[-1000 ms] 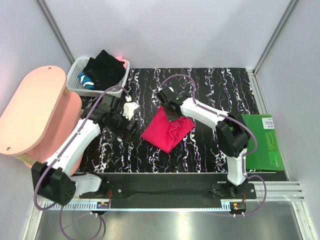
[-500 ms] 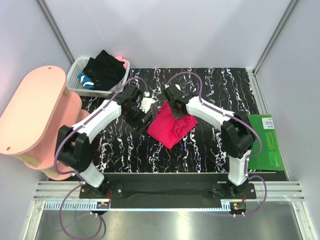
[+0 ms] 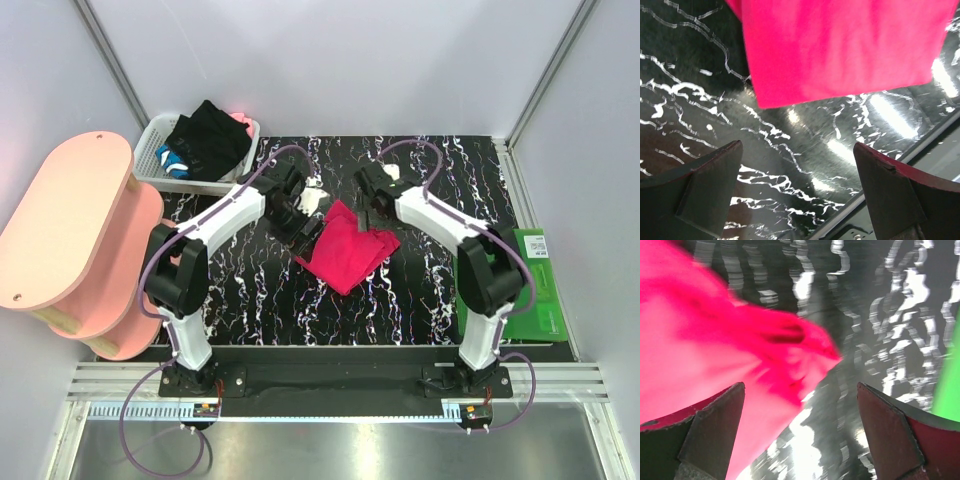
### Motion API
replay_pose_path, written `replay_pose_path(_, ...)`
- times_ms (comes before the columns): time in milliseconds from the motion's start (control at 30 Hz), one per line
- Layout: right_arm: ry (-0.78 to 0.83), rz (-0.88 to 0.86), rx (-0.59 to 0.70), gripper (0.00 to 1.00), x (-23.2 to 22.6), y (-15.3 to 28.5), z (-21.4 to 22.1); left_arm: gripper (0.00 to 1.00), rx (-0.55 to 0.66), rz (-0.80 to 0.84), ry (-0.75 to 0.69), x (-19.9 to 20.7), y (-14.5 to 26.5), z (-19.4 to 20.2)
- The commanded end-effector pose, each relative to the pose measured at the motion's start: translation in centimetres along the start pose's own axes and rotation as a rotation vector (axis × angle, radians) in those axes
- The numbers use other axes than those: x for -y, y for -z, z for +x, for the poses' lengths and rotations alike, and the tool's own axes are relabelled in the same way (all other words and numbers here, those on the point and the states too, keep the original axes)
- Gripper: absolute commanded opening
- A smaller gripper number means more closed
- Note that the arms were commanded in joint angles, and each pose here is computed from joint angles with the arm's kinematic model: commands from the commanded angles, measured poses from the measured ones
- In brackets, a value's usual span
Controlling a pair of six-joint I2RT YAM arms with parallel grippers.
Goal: Fold and stack the t-shirts
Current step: Fold the long partially folded tshirt into a neat square, then smooth out wrinkles on the folded tshirt
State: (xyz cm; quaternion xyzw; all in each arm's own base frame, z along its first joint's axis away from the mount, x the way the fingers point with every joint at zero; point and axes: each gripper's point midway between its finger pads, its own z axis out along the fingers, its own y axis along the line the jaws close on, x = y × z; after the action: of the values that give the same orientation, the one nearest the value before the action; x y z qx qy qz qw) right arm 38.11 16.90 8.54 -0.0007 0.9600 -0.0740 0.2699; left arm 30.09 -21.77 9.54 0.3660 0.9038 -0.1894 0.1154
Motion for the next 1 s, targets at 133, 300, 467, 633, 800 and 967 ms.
replay_pose_path(133, -0.229, -0.577, 0.010, 1.00, -6.4, 10.6, -3.4, 0.99, 0.101, 0.051, 0.007, 0.8, 1.2, -3.5)
replay_pose_path(300, -0.348, -0.792, -0.146, 0.99, -9.5, 10.6, -2.5, 0.99, 0.126, 0.079, 0.058, 0.6, 1.4, -4.5)
replay_pose_path(467, -0.431, -0.767, -0.279, 0.99, -9.3, 4.7, 0.0, 0.99, 0.210, 0.085, 0.118, -1.0, 4.4, -4.5)
replay_pose_path(633, -0.504, -0.734, -0.428, 0.98, -8.2, -1.4, 3.5, 0.99, 0.341, 0.041, 0.184, -3.7, 9.9, -3.0)
replay_pose_path(800, -0.527, -0.709, -0.499, 0.98, -7.3, -4.2, 6.4, 0.99, 0.367, -0.042, 0.164, -3.8, 11.9, -1.1)
replay_pose_path(967, -0.544, -0.749, -0.498, 0.98, -7.1, -1.7, 6.5, 0.99, 0.388, -0.041, 0.156, -3.0, 12.8, -1.1)
